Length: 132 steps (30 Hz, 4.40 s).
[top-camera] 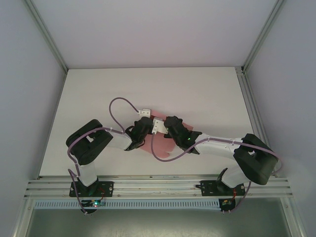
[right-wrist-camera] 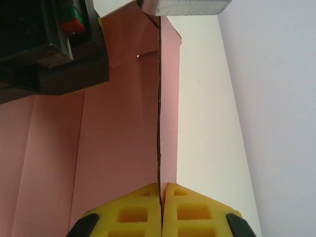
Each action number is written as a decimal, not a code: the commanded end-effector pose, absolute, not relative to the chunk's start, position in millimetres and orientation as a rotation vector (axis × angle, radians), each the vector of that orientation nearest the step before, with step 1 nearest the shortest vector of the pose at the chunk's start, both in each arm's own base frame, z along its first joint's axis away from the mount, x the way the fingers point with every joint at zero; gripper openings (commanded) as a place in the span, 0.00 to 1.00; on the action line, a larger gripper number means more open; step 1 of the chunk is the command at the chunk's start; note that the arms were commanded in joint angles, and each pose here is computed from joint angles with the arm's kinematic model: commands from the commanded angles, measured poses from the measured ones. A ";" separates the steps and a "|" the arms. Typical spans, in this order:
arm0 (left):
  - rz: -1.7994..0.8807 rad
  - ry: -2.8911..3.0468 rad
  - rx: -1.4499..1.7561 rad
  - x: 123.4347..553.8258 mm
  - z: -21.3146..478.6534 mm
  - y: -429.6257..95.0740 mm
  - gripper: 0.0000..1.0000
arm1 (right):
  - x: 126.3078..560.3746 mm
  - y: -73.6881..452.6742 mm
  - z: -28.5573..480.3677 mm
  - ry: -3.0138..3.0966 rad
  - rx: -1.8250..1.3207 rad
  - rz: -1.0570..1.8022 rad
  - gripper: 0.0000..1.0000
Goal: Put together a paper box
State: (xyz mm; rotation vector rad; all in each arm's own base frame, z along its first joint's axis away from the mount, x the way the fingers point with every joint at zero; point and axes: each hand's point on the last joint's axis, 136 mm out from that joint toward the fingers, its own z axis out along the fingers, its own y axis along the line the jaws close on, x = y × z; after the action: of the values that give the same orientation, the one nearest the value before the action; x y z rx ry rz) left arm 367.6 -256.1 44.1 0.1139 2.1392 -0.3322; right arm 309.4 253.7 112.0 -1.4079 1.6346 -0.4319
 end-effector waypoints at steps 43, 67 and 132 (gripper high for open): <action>-0.596 1.929 0.287 328.3 150.1 -251.3 0.00 | 243.9 177.2 358.6 1.549 -0.529 0.188 0.98; -0.729 1.859 0.296 300.5 177.9 -228.7 0.00 | 273.1 227.9 281.3 1.822 -0.902 0.189 0.98; -0.576 1.931 -0.144 333.1 195.0 -186.0 0.00 | 298.0 251.8 233.6 2.121 -0.386 0.453 0.36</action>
State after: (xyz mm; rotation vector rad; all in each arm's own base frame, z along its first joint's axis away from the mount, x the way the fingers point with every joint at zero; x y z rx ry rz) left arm 325.0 -185.6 174.9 -0.1054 1.9872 -0.5695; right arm 291.1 244.7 214.2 -0.4047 2.1745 0.4089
